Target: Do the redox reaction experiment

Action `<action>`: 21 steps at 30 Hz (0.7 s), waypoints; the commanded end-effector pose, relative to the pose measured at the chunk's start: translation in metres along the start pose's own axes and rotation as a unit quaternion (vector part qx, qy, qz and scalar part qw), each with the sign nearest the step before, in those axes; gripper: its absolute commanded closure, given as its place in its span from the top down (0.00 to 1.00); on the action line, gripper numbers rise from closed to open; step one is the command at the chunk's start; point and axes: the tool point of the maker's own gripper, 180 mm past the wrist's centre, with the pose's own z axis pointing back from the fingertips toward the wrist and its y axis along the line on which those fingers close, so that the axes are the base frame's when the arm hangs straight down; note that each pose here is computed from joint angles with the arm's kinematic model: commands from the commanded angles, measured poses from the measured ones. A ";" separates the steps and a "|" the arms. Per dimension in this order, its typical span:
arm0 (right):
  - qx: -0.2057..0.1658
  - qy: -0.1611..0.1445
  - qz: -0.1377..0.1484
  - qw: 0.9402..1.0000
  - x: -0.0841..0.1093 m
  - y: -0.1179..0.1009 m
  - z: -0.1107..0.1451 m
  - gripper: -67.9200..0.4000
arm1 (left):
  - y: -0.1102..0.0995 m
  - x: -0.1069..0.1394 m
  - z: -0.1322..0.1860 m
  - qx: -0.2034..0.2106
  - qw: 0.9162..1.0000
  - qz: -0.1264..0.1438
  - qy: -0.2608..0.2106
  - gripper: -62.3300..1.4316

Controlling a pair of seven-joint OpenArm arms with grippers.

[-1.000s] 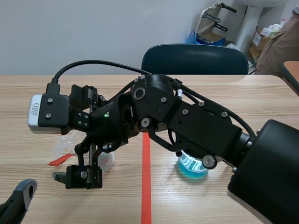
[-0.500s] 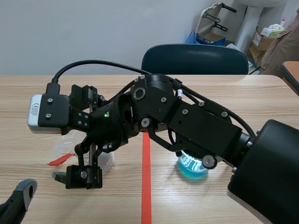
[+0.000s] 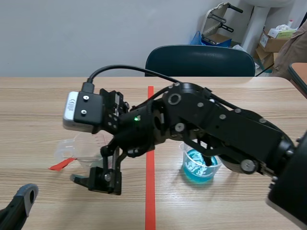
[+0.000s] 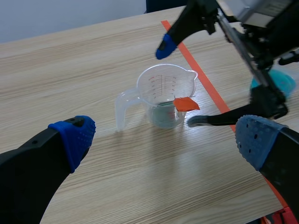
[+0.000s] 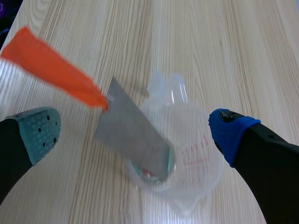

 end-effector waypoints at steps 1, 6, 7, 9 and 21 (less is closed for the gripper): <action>-0.023 -0.030 0.002 0.999 0.013 -0.003 0.011 1.00 | -0.002 0.010 -0.001 -0.002 1.000 -0.001 -0.015 1.00; -0.094 -0.057 -0.013 0.994 0.018 -0.002 0.051 1.00 | -0.005 0.019 -0.001 -0.011 0.999 -0.028 -0.041 1.00; -0.111 -0.061 -0.020 0.992 0.019 -0.002 0.061 1.00 | -0.005 0.023 -0.002 -0.011 0.998 -0.028 -0.051 1.00; -0.148 -0.070 -0.040 0.986 0.021 -0.004 0.081 1.00 | -0.005 0.028 -0.005 -0.012 0.998 -0.030 -0.062 1.00; -0.339 -0.081 -0.138 0.927 0.020 -0.017 0.201 1.00 | 0.008 0.057 -0.017 -0.020 0.993 -0.082 -0.080 1.00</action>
